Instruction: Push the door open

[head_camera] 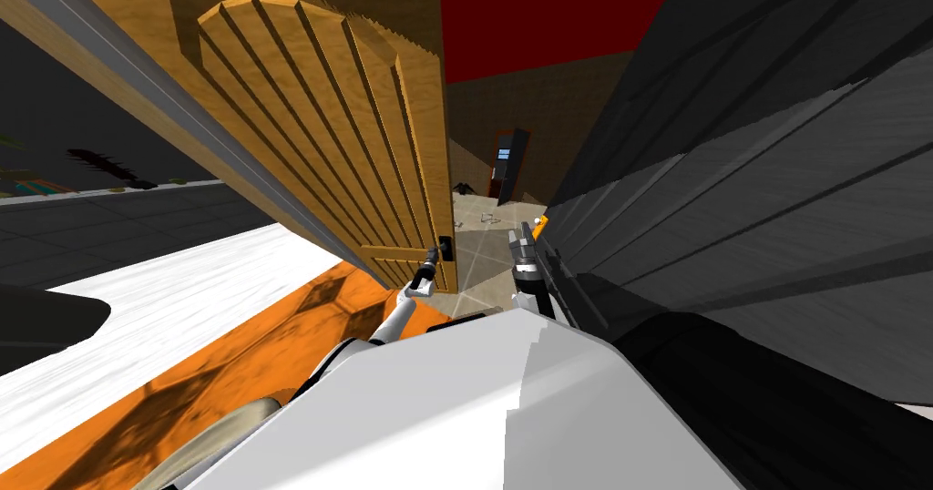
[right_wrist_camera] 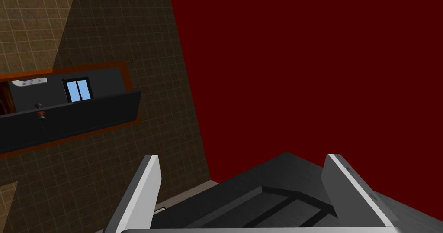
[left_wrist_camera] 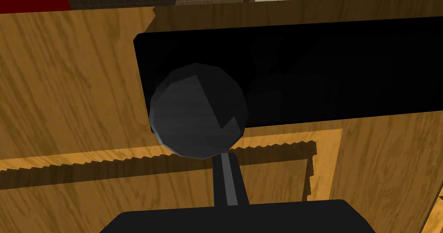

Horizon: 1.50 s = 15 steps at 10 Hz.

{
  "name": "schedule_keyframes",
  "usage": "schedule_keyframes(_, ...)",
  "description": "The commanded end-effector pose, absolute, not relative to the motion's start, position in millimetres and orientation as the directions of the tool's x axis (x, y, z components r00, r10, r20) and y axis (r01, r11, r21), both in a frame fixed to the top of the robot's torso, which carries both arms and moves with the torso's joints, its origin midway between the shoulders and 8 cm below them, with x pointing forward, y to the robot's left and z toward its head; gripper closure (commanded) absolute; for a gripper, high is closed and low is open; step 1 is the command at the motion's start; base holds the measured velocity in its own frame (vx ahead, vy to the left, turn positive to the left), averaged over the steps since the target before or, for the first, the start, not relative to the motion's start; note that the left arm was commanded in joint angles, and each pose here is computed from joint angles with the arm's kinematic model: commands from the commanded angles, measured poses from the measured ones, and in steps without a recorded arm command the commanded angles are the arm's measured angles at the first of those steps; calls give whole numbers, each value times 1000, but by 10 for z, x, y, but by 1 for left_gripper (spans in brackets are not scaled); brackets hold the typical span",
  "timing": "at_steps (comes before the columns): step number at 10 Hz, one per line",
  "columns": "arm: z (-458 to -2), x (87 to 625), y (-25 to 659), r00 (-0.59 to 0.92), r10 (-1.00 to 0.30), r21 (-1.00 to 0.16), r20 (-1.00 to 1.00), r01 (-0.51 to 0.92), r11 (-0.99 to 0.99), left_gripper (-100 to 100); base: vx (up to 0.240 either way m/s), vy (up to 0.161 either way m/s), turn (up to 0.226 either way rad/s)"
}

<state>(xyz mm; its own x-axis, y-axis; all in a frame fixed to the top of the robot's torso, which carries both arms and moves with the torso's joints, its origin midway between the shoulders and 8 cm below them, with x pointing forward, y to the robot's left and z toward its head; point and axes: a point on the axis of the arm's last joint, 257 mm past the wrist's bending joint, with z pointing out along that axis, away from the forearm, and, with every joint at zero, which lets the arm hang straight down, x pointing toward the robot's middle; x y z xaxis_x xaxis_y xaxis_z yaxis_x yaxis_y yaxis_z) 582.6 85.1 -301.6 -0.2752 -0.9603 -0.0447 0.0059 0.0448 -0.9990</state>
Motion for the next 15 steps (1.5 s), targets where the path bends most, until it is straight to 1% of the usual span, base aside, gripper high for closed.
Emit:
schedule_keyframes(1, -3013, 5823, 842, -277, -960, -999, -42, 5, 42, -100, -179, 48, 3)
schedule_keyframes(6, -2968, 5796, 669, -291, -957, -1000, -6, 1, 6, -100, -241, 24, 35)
schedule_keyframes(7, -2977, 5799, 700, -289, -957, -1000, -12, 2, 12, -100, -113, 17, -1)
schedule_keyframes(10, -2980, 5815, 784, -279, -960, -1000, -23, 7, 22, -100, 125, -65, -22)
schedule_keyframes(15, -2967, 5824, 806, -269, -963, -1000, -19, 13, 16, -100, 209, -72, -23)
